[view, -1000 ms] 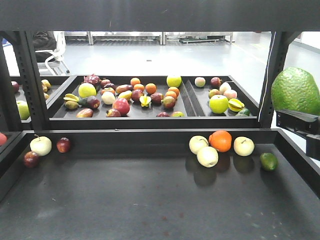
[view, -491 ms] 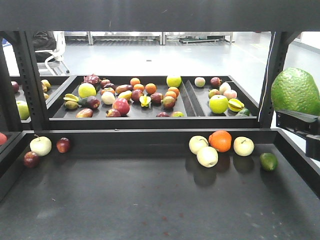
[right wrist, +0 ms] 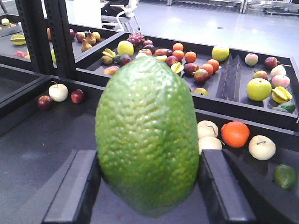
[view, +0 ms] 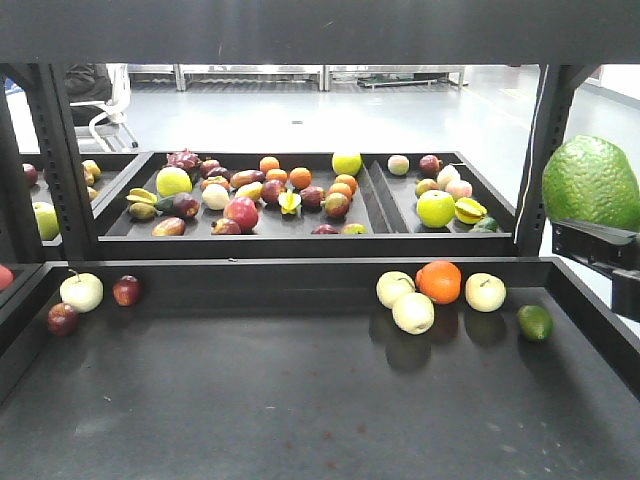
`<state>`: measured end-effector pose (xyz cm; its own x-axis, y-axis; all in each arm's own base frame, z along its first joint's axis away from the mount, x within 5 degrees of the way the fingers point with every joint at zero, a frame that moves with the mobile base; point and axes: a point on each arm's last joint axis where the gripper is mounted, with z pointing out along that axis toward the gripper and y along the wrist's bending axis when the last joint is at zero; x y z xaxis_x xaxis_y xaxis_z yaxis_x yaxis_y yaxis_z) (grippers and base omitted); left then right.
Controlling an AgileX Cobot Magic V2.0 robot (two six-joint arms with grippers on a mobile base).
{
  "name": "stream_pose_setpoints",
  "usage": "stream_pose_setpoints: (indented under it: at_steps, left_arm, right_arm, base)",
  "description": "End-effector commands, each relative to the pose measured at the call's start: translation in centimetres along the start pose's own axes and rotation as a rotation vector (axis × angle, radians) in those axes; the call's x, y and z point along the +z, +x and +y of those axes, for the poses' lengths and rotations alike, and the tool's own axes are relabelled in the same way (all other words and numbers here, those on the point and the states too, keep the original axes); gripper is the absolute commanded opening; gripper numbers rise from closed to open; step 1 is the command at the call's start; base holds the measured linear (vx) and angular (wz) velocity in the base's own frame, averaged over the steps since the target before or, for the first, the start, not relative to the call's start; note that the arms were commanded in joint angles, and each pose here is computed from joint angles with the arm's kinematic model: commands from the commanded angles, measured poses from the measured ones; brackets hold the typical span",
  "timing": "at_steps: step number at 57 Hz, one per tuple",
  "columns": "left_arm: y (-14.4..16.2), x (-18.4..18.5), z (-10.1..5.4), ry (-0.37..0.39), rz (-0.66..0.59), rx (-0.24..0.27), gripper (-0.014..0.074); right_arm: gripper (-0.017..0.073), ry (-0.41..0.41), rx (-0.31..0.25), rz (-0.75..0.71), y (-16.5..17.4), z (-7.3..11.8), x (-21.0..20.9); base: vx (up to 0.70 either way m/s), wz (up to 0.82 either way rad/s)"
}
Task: Pick snacks and fruit into basket
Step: 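Lift the lime with the right gripper and raise it high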
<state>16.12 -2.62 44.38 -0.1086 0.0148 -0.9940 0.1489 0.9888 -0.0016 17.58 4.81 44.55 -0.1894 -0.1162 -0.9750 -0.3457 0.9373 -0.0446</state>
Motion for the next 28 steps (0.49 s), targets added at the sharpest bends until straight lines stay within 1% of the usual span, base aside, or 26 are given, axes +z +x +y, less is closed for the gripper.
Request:
stream_pose_setpoints:
  at_steps: [1, 28]
  left_arm:
    - [-1.67, -0.63, -0.15, 0.014, -0.119, -0.015, -0.0006]
    - [-1.67, -0.63, -0.15, 0.014, -0.119, -0.015, -0.0006]
  right_arm:
    - [-0.0006, 0.030, -0.001, -0.130, -1.80, -0.21, -0.88]
    - [-0.0006, 0.030, -0.001, -0.130, -1.80, -0.21, -0.88]
  base:
    - [-0.02, -0.01]
    - [-0.07, -0.03]
